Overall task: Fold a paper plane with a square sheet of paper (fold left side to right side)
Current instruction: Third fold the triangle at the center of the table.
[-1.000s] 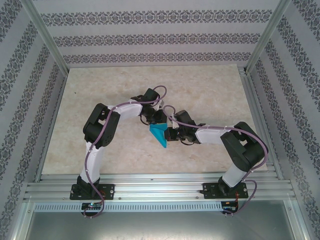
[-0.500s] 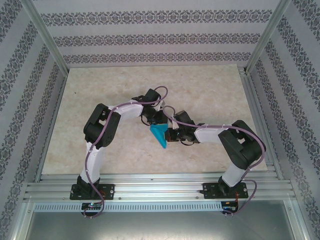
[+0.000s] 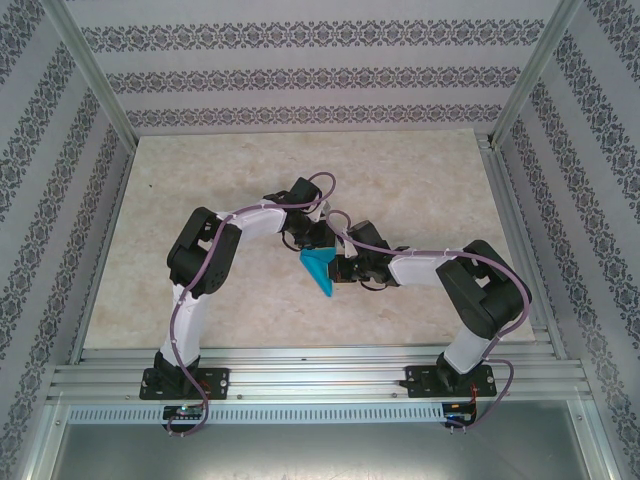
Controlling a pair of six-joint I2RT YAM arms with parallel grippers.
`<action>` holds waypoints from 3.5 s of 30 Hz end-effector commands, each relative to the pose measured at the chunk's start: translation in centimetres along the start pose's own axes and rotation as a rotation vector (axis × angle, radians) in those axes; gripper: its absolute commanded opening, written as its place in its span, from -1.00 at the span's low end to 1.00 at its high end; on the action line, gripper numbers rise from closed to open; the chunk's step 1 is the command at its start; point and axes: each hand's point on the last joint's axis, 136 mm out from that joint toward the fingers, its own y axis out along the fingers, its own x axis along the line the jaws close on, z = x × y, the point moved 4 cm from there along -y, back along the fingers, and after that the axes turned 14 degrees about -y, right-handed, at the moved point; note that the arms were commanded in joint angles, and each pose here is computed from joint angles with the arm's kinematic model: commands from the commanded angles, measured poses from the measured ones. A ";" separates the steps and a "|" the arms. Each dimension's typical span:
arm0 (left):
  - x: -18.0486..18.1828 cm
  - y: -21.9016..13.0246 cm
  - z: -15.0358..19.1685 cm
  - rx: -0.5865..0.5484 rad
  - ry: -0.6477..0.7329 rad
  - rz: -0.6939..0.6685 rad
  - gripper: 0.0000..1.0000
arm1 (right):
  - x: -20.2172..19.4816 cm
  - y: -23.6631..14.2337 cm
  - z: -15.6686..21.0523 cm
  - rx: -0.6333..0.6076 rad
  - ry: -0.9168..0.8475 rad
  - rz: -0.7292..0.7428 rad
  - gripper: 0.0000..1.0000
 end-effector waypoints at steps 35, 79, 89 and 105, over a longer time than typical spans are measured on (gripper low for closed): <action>-0.3 -11.8 0.5 -0.139 -0.024 0.126 -0.41 | -1.5 2.3 3.4 0.204 0.035 0.100 -0.95; 5.0 -2.0 5.2 -0.002 -0.129 -0.015 -0.52 | -1.3 2.6 3.2 0.227 0.017 0.107 -0.89; 6.8 -1.0 5.7 0.008 -0.146 -0.061 -0.53 | 0.4 0.3 -0.6 0.119 -0.010 0.070 -0.70; 6.9 -0.8 5.6 -0.001 -0.148 -0.063 -0.55 | 3.4 -8.1 -3.4 -0.108 -0.011 0.033 -0.34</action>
